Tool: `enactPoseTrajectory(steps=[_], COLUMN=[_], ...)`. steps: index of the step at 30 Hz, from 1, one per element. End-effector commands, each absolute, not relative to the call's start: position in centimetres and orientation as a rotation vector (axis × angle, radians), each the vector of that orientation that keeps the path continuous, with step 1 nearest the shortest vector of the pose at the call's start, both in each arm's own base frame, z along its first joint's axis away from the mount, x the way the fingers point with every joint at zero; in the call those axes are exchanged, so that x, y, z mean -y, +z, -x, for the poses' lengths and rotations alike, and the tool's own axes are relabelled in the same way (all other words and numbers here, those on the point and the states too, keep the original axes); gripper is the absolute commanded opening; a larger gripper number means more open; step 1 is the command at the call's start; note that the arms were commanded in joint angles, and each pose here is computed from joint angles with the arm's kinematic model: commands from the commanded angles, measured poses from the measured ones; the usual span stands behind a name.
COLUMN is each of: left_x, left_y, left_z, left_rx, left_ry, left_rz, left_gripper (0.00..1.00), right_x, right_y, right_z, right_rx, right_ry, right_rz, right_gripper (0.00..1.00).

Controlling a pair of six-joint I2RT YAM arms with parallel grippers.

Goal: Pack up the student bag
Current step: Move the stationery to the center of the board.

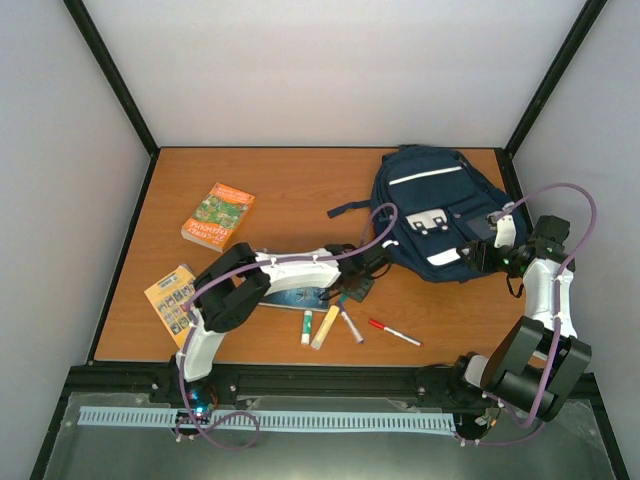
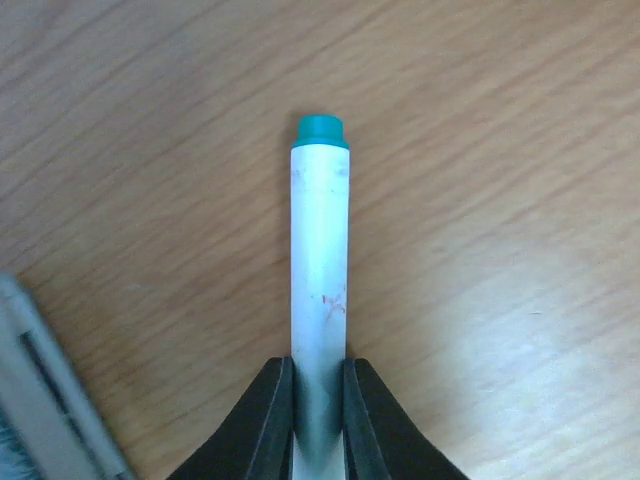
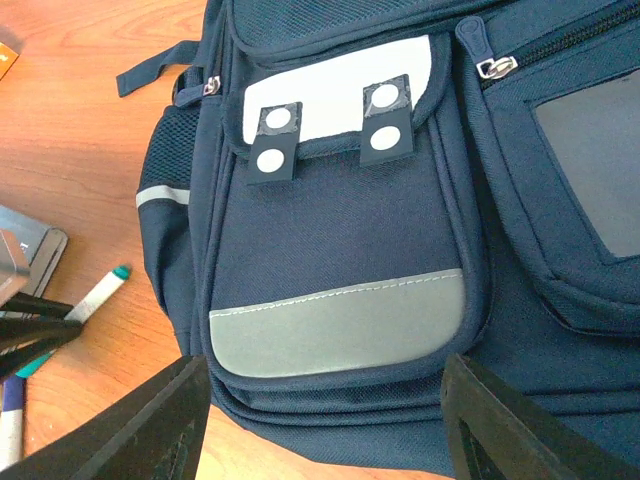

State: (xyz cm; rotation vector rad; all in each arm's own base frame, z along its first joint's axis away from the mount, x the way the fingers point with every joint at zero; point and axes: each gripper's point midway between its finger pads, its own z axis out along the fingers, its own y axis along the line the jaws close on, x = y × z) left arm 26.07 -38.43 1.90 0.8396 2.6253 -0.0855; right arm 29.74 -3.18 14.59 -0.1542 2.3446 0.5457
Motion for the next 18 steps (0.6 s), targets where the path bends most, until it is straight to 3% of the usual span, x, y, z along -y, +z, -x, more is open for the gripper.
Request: enactPoseTrajectory(steps=[1,8,13,18], left_x=[35.6,33.4,35.4,36.8], left_y=[1.2,2.4,5.7,10.5], left_z=[-26.2,-27.4,-27.0,-26.6], left_rx=[-2.681,-2.653,-2.602,-2.515], left_ry=[-0.034,0.05,-0.122,-0.29], left_rz=[-0.692,-0.621,-0.709,-0.738], left_gripper=[0.15,0.15,0.44,0.62], right_x=[3.1,2.9,2.2,-0.4], right_y=[14.6,14.8,14.1,12.7], right_z=[-29.8,-29.6,-29.4,-28.8], right_rx=[-2.326,-2.315,-2.349,-2.448], right_ry=[0.562,0.558,0.577,0.48], right_rz=[0.172,0.188,0.293,0.551], right_gripper=[0.65,0.65,0.66,0.67])
